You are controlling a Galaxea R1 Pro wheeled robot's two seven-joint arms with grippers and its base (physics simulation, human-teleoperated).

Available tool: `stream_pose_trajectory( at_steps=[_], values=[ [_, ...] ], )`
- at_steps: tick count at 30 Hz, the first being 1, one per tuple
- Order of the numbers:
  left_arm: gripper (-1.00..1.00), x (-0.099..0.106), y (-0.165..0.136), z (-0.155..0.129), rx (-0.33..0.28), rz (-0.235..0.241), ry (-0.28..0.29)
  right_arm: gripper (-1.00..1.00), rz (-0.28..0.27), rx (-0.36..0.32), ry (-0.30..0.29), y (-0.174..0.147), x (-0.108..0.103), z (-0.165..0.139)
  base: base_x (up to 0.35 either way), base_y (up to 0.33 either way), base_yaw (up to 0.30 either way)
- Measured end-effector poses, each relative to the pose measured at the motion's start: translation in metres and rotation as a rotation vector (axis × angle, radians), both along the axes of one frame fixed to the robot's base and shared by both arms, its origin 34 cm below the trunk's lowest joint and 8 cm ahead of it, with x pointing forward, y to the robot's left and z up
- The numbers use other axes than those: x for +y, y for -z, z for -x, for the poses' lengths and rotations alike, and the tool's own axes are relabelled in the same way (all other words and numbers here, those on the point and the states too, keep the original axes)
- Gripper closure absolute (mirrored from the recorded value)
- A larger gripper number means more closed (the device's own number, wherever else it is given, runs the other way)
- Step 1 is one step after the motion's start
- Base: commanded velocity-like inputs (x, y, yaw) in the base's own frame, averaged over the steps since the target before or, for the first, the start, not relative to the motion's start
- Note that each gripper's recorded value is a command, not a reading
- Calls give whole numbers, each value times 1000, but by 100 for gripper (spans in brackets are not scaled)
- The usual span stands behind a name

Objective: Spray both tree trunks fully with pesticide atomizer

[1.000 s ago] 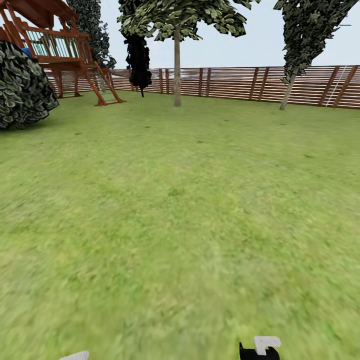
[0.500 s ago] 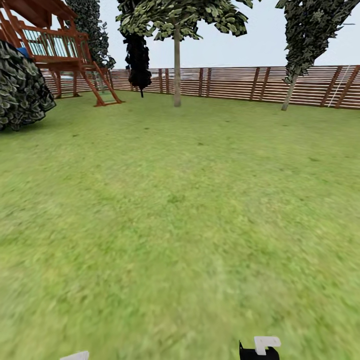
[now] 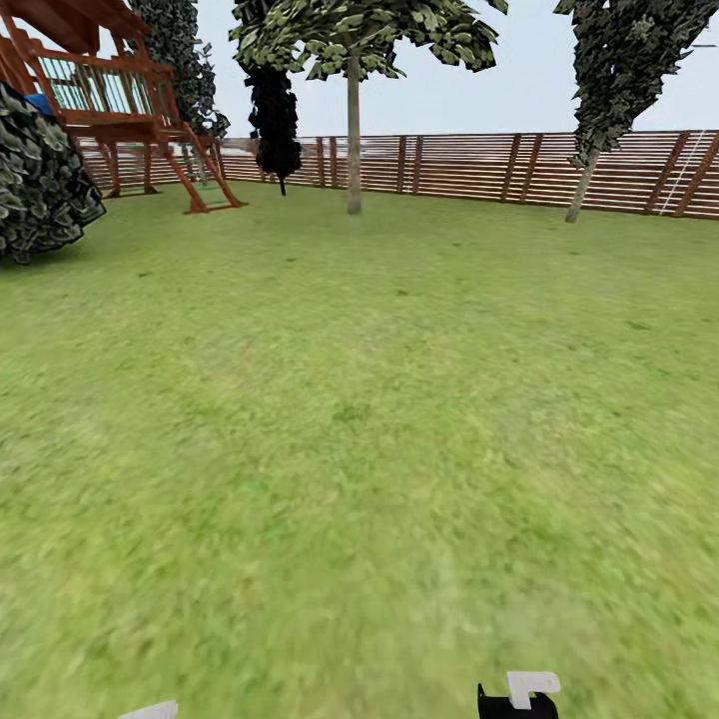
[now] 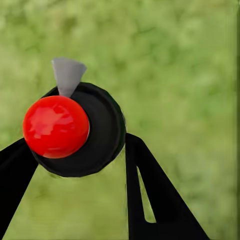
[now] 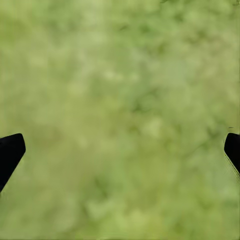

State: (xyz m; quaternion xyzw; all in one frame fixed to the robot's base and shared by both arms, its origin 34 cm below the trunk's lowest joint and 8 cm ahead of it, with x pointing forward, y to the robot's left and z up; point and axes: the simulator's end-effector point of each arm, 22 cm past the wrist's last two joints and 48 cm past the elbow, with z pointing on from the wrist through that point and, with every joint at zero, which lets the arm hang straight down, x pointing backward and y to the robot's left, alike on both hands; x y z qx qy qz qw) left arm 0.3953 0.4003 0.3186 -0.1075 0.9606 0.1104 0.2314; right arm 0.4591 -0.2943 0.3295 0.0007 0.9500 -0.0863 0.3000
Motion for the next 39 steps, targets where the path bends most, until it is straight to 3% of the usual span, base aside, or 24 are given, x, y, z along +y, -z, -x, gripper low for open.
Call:
stream_pose_trajectory(
  at_steps=[39],
  values=[
    [100,0,0,0,0,0,0,-100,0,0,0,0,0,0,340,0,0]
  ],
)
